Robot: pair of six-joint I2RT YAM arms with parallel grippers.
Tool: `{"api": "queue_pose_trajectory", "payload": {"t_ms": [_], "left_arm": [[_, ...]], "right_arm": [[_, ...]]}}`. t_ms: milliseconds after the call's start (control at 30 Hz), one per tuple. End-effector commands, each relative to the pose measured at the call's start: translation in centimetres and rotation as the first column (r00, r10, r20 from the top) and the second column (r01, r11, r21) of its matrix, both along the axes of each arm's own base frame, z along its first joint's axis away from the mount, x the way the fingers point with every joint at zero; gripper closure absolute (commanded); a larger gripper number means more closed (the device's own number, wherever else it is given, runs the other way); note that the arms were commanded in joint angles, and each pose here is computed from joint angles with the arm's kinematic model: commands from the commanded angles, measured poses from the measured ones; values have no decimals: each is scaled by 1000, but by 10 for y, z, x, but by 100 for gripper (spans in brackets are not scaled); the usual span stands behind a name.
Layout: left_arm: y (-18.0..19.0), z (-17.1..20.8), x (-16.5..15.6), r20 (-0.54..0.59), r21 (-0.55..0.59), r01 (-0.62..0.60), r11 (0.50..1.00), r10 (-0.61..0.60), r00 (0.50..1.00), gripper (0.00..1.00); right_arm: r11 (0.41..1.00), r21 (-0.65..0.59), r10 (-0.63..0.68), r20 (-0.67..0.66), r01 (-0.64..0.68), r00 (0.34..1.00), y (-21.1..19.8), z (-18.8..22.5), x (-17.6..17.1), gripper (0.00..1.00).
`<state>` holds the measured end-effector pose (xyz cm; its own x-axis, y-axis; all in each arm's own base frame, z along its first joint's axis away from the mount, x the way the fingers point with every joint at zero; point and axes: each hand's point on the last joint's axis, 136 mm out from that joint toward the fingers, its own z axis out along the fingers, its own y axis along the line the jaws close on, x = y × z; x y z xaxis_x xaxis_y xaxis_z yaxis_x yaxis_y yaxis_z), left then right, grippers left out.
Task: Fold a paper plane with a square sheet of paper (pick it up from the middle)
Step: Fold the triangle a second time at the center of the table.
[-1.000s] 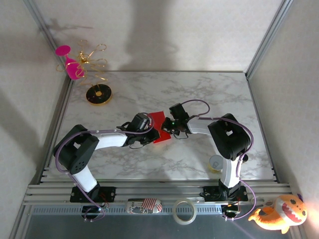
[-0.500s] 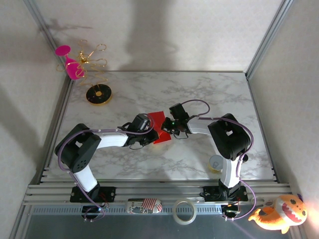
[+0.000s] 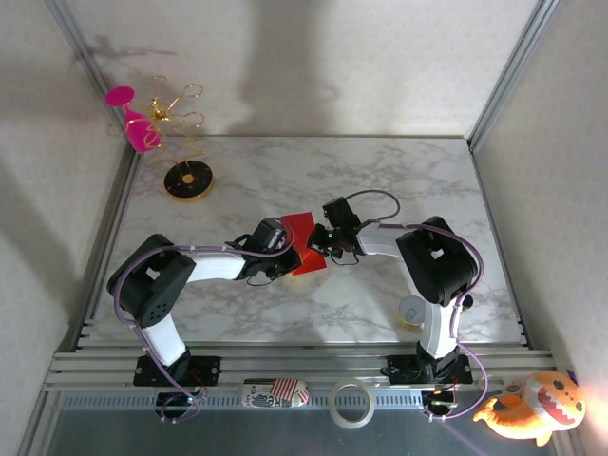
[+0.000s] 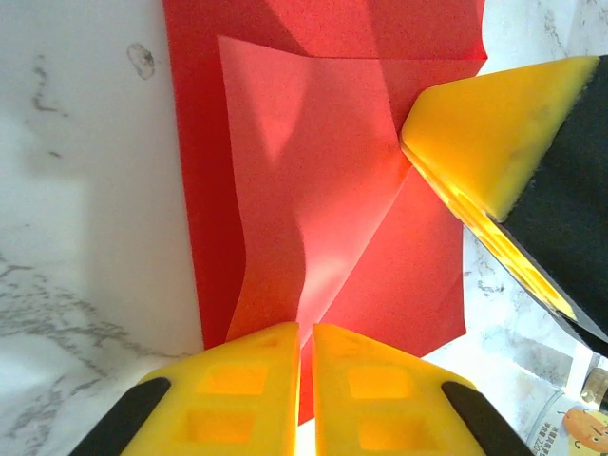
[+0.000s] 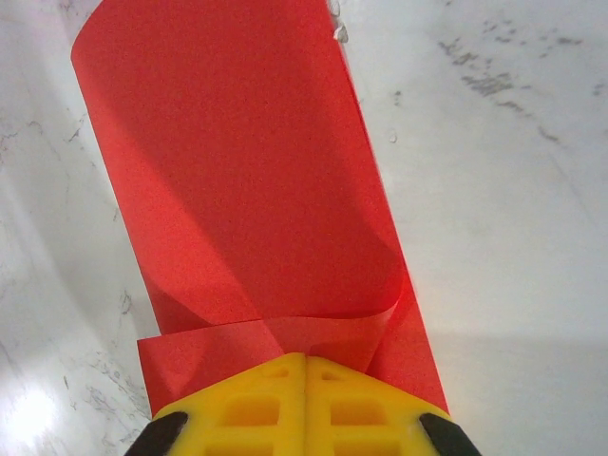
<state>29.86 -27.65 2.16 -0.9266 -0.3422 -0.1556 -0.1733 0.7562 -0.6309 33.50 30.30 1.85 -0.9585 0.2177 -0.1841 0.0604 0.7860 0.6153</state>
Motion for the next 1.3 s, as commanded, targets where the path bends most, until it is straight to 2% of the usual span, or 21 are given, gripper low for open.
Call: {"api": "queue_pose_trajectory", "payload": {"t_ms": [0,333,600,733,1000,1267], "left_arm": [[8,-13,-6,-23,49,2,999,0,1000,88],[14,-24,-14,-53,77,8,997,-4,999,89],[21,-30,-19,-72,109,13,994,-5,997,91],[20,-30,-19,-70,107,17,994,-9,997,92],[17,-29,-20,-73,93,23,995,-16,997,94],[16,-27,-20,-72,84,25,996,-19,997,94]], "right_arm": [[993,-114,-38,-103,27,994,-26,-40,-18,96],[996,-86,-26,-80,19,996,-21,-31,-13,95],[999,-22,47,54,-46,997,-4,19,9,94],[993,30,110,118,-114,987,7,42,8,93],[983,23,181,37,-182,983,19,20,-28,95],[984,-9,177,-12,-177,984,19,-2,-32,95]]}}
